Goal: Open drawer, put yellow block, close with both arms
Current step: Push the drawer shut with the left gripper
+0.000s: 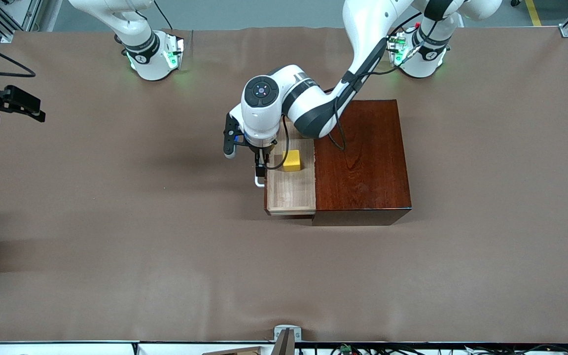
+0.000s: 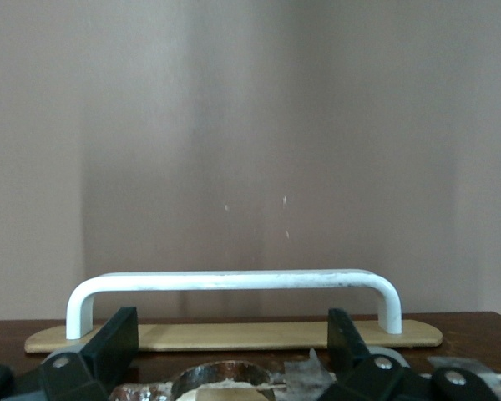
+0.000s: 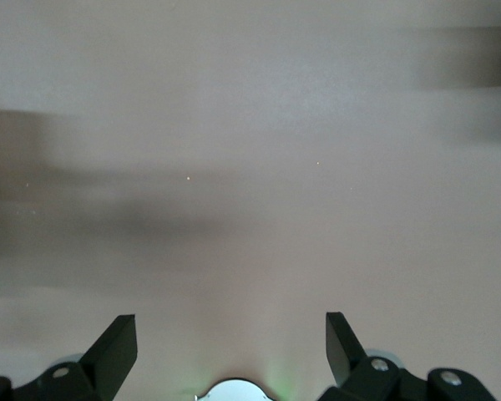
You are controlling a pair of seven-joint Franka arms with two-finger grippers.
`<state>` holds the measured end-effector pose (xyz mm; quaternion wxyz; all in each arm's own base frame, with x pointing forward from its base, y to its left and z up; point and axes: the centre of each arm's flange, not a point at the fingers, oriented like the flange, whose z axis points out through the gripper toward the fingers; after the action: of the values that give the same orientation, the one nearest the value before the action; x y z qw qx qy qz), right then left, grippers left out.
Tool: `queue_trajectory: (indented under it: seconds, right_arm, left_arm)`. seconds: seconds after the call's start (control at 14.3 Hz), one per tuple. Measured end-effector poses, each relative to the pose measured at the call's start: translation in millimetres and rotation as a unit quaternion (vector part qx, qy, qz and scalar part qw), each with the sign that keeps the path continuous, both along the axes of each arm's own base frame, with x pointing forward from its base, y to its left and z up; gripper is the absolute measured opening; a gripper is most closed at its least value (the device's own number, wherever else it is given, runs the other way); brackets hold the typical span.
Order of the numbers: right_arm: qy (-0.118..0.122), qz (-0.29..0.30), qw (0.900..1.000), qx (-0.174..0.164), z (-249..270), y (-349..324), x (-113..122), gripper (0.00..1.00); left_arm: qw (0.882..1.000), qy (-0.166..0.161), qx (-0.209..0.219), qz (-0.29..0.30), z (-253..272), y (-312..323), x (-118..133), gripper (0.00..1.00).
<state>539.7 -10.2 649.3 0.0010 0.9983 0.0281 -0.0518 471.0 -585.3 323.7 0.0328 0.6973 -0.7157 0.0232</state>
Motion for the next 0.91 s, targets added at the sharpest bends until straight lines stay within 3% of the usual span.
queue_trajectory:
  seconds: [0.42, 0.91]
  right_arm:
    - [-0.018, -0.001, 1.000, 0.002, -18, 6, 12, 1.00]
    - [-0.003, -0.023, 1.000, 0.019, -23, 0, 9, 1.00]
  left_arm:
    - [0.998, 0.003, 0.069, -0.010, 5, 20, 3, 1.00]
    - [0.989, 0.016, 0.150, -0.003, 4, 51, 12, 1.00]
